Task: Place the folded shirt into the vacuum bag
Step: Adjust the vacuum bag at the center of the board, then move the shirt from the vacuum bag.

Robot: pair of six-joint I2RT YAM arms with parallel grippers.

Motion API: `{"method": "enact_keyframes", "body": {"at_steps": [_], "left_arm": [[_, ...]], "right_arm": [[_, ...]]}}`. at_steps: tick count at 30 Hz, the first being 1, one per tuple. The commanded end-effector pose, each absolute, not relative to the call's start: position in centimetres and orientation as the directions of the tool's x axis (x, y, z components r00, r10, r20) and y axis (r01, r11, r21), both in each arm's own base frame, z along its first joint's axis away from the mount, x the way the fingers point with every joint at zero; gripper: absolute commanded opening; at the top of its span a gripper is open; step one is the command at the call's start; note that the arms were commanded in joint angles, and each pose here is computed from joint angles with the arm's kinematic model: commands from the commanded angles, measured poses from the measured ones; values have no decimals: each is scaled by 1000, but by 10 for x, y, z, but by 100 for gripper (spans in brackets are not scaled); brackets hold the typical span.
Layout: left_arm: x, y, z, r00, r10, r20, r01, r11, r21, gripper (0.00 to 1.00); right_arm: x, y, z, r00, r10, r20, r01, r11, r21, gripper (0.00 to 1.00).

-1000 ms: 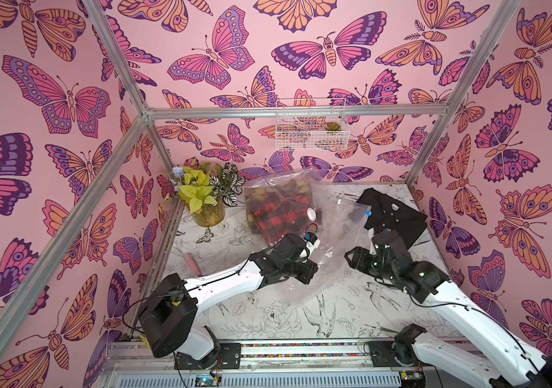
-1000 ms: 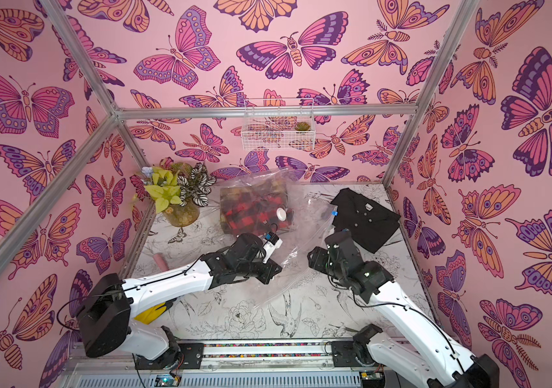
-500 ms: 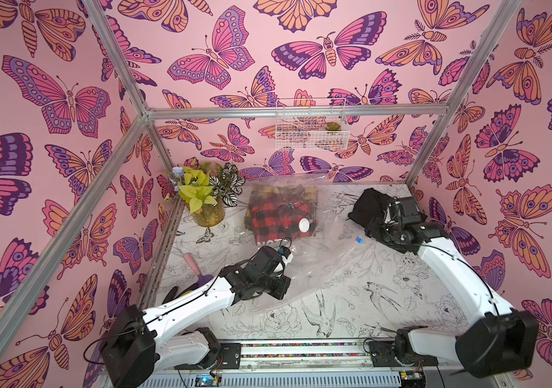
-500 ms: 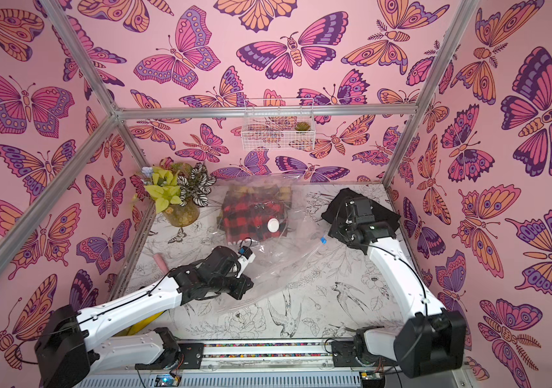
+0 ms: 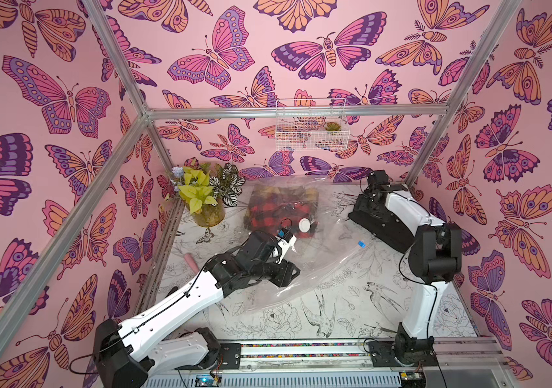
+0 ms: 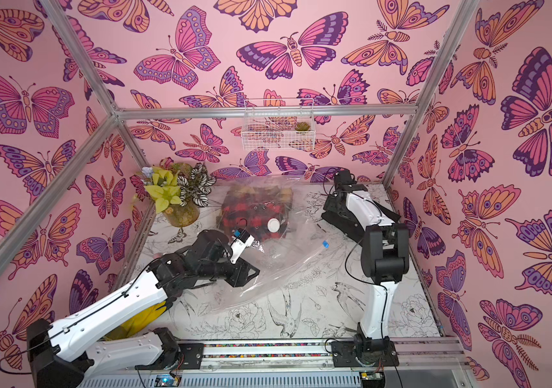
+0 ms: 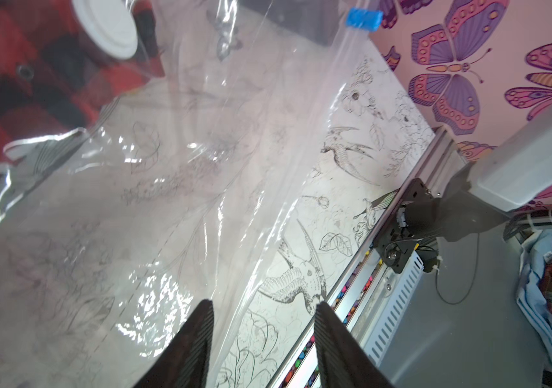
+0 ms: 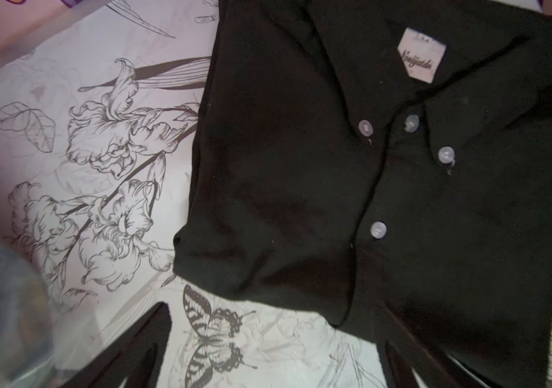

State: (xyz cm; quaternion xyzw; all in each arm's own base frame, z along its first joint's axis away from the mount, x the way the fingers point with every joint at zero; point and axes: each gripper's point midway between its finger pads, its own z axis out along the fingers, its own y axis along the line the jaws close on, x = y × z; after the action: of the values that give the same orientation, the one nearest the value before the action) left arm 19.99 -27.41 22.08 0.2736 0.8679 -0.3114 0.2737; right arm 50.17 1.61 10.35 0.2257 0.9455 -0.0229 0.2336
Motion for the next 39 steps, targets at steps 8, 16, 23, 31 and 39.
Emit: {"method": "enact_keyframes", "body": {"at_steps": [8,16,23,31,39], "left_arm": [[233,-319,217,-665,324,-673,698,589,-406,56],[282,-354,215,-666,245,-704,669,613,-420,55],[314,-405,172,-737,236,-634,628,585,-513,53],[304,-423,81,-818,331,-471,567,604,-560,49],[279,-375,23,-878,351,-325,478,691,-543,48]], "right_arm": [[510,28,45,-896,345,-280,372,927,-51,99],[487,36,8,-907,397,-140,391,918,68,69],[479,41,26,-889,421,-182,387,901,194,1],[470,44,89,-831,468,-300,381,872,306,0],[444,33,133,-803,457,-382,361,884,298,0]]}}
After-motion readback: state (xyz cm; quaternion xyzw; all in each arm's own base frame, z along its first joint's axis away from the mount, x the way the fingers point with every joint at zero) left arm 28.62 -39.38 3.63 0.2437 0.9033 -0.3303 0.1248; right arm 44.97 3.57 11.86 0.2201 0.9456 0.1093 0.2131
